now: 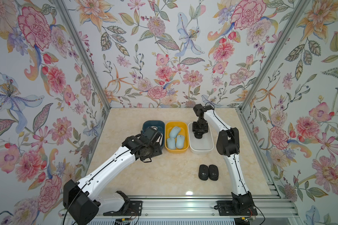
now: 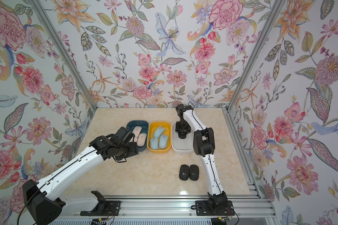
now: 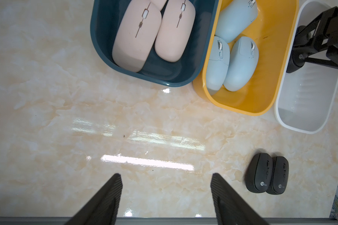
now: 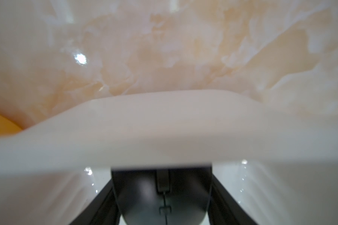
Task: Place the mice by color into the storage box
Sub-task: Place the mouse in the storage box, then pick up the mouse from the center of the board.
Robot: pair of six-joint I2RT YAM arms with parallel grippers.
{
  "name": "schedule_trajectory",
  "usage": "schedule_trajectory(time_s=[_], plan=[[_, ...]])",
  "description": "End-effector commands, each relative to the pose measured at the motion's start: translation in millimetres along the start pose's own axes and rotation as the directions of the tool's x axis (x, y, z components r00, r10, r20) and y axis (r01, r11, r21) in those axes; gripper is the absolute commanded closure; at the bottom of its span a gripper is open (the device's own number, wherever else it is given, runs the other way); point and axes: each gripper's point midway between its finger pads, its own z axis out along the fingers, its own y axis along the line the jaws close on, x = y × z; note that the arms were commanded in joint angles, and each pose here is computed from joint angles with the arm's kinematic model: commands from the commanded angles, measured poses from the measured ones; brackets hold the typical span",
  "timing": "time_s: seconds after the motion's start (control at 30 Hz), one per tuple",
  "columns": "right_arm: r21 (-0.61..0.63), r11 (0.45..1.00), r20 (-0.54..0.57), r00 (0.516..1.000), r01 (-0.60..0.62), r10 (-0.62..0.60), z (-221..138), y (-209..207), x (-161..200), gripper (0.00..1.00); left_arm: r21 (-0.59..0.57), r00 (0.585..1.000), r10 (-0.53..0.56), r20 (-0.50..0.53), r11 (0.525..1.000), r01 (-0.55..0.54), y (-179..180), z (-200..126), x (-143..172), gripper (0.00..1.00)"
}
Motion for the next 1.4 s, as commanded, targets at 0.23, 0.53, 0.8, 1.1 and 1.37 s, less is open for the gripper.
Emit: schedule_trajectory(time_s=[0.23, 0.53, 0.8, 1.1, 1.37], plan=[[0.020, 1.000, 0.009, 1.000, 0.020, -0.020, -0.8, 0.4, -1.8, 0.25, 0.012, 1.000, 0.004, 0.012, 1.000, -0.005, 4.1, -14.0, -4.0, 0.23], [-0.018, 0.999, 0.133, 0.990, 0.037, -0.034, -75.6, 4.7, -6.2, 0.25, 0.025, 0.998, 0.030, 0.049, 0.999, -0.031, -2.3, -22.5, -14.7, 0.22], [-0.083, 0.995, 0.318, 0.948, 0.051, -0.022, -171.8, -3.0, 20.3, 0.24, 0.036, 0.994, 0.104, 0.041, 0.994, -0.105, -21.0, -20.6, -26.0, 0.22], [-0.048, 0.999, 0.365, 0.931, 0.009, 0.010, -202.3, -46.5, 99.8, 0.23, 0.038, 0.988, 0.153, 0.012, 0.987, -0.153, -27.1, -12.8, -24.4, 0.22], [-0.009, 0.997, 0.336, 0.939, -0.070, 0.069, -174.6, -91.5, 186.6, 0.22, 0.035, 0.983, 0.182, -0.021, 0.983, -0.181, -29.0, -3.1, -20.3, 0.22]])
